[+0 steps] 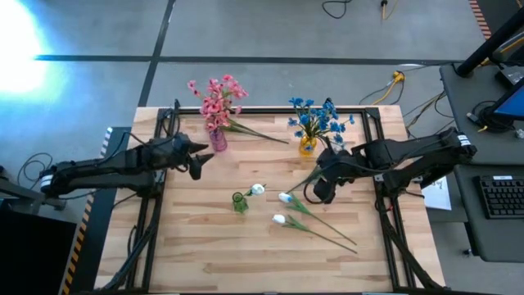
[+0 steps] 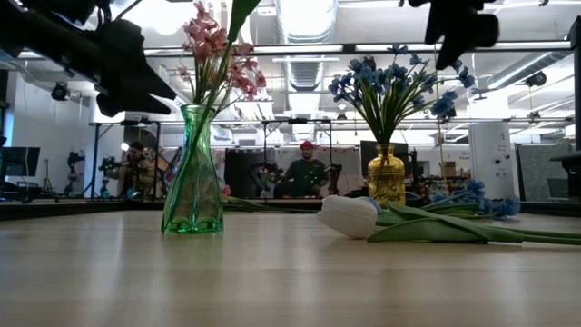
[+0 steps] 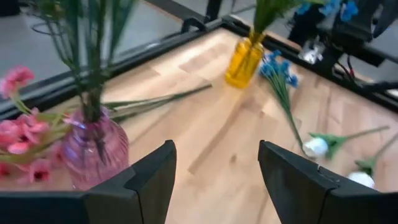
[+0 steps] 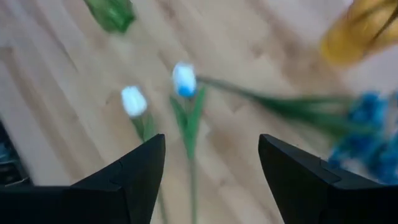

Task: Sort flowers into vase by color
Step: Put the top white flower into the green vase

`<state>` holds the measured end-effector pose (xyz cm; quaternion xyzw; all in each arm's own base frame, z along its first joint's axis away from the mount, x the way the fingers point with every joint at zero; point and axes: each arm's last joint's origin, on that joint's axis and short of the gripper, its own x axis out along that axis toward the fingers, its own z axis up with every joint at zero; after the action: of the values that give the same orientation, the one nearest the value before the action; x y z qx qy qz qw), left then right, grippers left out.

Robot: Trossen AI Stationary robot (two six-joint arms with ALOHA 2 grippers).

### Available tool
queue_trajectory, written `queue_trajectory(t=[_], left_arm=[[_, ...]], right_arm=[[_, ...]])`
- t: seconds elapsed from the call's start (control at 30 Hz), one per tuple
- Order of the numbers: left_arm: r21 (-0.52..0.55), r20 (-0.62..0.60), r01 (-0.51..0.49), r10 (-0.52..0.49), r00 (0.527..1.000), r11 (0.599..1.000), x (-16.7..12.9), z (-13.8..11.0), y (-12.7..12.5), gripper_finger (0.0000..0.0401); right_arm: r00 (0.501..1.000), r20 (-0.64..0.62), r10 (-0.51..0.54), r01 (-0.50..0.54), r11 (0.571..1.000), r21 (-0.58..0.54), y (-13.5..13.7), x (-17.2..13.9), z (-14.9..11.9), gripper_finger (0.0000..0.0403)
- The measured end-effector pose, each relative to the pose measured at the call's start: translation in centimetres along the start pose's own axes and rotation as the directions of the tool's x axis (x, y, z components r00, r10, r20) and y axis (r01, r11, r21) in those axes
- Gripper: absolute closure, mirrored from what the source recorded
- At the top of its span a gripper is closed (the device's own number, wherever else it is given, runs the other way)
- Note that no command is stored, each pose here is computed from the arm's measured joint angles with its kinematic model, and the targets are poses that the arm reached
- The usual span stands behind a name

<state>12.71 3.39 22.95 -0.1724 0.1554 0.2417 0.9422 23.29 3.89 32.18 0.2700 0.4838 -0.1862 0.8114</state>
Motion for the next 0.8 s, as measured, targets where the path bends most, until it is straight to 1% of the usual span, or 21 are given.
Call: queue_trajectory(t=[0.07, 0.17, 0.23, 0.27, 0.37, 0.43, 0.5, 0.6, 0.67, 0.8], left_arm=[[0.008, -0.017, 0.01, -0.01, 1.0, 1.0, -0.1, -0.2, -0.2, 0.0187], [0.018, -0.037, 0.014, -0.013, 0.999, 1.0, -0.1, -0.4, -0.2, 0.0187], [0.015, -0.044, 0.013, -0.012, 0.999, 1.0, -0.2, -0.4, -0.2, 0.0187], [0.006, -0.058, 0.012, -0.011, 0.998, 1.0, -0.2, -0.5, -0.2, 0.0187], [-0.049, -0.102, 0.008, -0.013, 0.995, 0.999, -0.5, -0.5, -0.2, 0.0187], [-0.089, -0.121, -0.004, -0.007, 0.993, 0.996, -0.6, -0.5, -0.2, 0.0187], [-0.119, -0.128, -0.009, -0.006, 0.992, 0.993, -0.7, -0.5, -0.2, 0.0187], [-0.139, -0.131, -0.001, -0.017, 0.991, 0.99, -0.7, -0.5, -0.3, 0.0187], [-0.154, -0.136, 0.006, -0.027, 0.99, 0.988, -0.7, -0.6, -0.5, 0.0187], [-0.159, -0.15, 0.042, -0.067, 0.986, 0.986, -0.9, -0.8, -1.0, 0.0187]], right_arm=[[0.995, -0.084, 0.051, -0.047, 0.997, 0.055, 0.2, 0.2, 0.2, 0.0156], [0.963, -0.227, 0.143, -0.115, 0.985, 0.13, 0.4, -0.6, 0.9, 0.016], [0.954, -0.274, 0.124, -0.088, 0.986, 0.14, 0.3, -1.6, 1.2, 0.0162], [0.956, -0.275, 0.1, -0.064, 0.988, 0.137, 0.3, -2.0, 1.3, 0.0163], [0.975, -0.221, 0.026, 0.001, 0.993, 0.121, 0.2, -2.6, 1.6, 0.0163], [0.975, -0.223, 0.019, 0.01, 0.992, 0.128, 0.4, -2.5, 1.3, 0.0163], [0.97, -0.242, 0.006, 0.02, 0.994, 0.107, 0.8, -2.1, 0.5, 0.0164], [0.962, -0.27, -0.027, 0.042, 0.998, 0.048, 1.1, -0.6, -1.1, 0.0165], [0.964, -0.26, -0.045, 0.052, 0.998, 0.019, 1.4, 0.6, -2.1, 0.0164], [0.973, -0.228, -0.028, 0.039, 0.998, 0.043, 2.0, 3.4, -3.4, 0.0153]])
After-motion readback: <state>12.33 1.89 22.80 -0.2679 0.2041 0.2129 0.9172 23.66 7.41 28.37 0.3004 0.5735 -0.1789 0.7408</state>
